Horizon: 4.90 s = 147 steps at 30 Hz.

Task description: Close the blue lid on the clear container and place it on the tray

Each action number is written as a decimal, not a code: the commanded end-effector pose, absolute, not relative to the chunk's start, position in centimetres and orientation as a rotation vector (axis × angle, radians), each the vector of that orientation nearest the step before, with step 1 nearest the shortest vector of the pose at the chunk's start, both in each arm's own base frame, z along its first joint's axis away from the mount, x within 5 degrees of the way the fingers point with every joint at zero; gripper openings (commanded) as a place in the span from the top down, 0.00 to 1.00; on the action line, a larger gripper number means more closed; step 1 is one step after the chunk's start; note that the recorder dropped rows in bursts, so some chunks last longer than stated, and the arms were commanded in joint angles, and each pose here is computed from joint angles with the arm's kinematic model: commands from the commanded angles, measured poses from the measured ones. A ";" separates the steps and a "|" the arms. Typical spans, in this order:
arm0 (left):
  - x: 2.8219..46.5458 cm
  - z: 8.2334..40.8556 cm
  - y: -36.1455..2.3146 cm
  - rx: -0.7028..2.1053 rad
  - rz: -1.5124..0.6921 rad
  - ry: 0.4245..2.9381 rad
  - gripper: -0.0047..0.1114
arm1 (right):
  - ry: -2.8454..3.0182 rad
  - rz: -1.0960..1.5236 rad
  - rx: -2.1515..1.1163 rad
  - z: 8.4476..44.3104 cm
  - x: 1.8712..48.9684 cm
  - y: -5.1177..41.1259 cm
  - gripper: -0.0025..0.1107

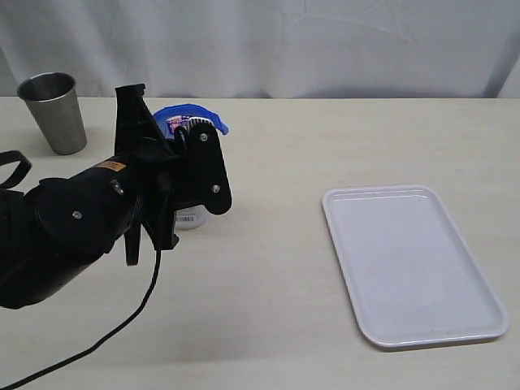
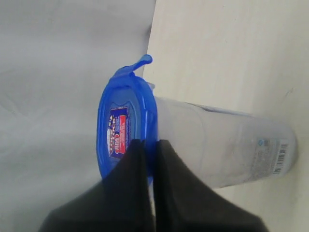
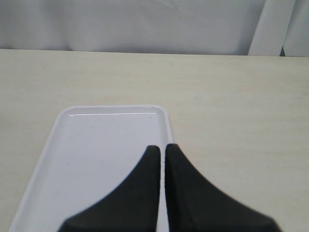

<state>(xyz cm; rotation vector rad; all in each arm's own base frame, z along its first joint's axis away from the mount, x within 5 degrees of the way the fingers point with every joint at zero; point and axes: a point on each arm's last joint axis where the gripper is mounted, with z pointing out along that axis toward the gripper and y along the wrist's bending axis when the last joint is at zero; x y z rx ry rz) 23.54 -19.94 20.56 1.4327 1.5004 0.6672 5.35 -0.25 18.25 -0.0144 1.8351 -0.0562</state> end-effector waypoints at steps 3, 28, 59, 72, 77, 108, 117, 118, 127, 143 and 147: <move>23.4 20.5 -19.9 1.455 0.668 1.498 0.96 | 1.830 -0.058 -0.019 18.2 5.3 -0.2 0.94; 23.4 20.4 -19.6 1.414 0.661 1.563 0.49 | 1.830 -0.058 -0.019 18.2 5.3 -0.2 0.94; 21.3 24.7 -18.4 1.189 0.474 1.660 0.50 | 1.830 -0.058 -0.019 18.2 5.3 -0.2 0.94; 24.0 29.0 -14.5 0.725 0.021 1.864 0.96 | 1.830 -0.058 -0.019 18.2 5.3 -0.2 0.94; 26.2 29.5 -10.7 0.701 -0.511 1.762 0.96 | 1.830 -0.058 -0.019 18.2 5.3 -0.2 0.94; 32.4 17.3 -6.5 0.771 -0.737 1.952 0.96 | 1.830 -0.058 -0.019 18.2 5.3 -0.2 0.94; 32.7 17.1 -6.1 0.724 -0.690 1.982 0.96 | 1.830 -0.058 -0.019 18.2 5.3 -0.2 0.94; 32.7 17.1 -6.1 0.724 -0.690 1.982 0.96 | 1.830 -0.058 -0.019 18.2 5.3 -0.2 0.94; 32.5 16.8 -6.1 0.784 -0.670 1.996 0.96 | 1.830 -0.058 -0.019 18.2 5.3 -0.2 0.94; 30.9 17.7 -5.8 0.983 -0.792 1.897 0.96 | 1.613 -0.138 -0.094 20.1 5.6 -0.2 0.94; 31.0 17.8 -5.8 0.975 -0.795 1.894 0.96 | 1.444 -0.105 -0.085 21.7 5.6 0.0 0.94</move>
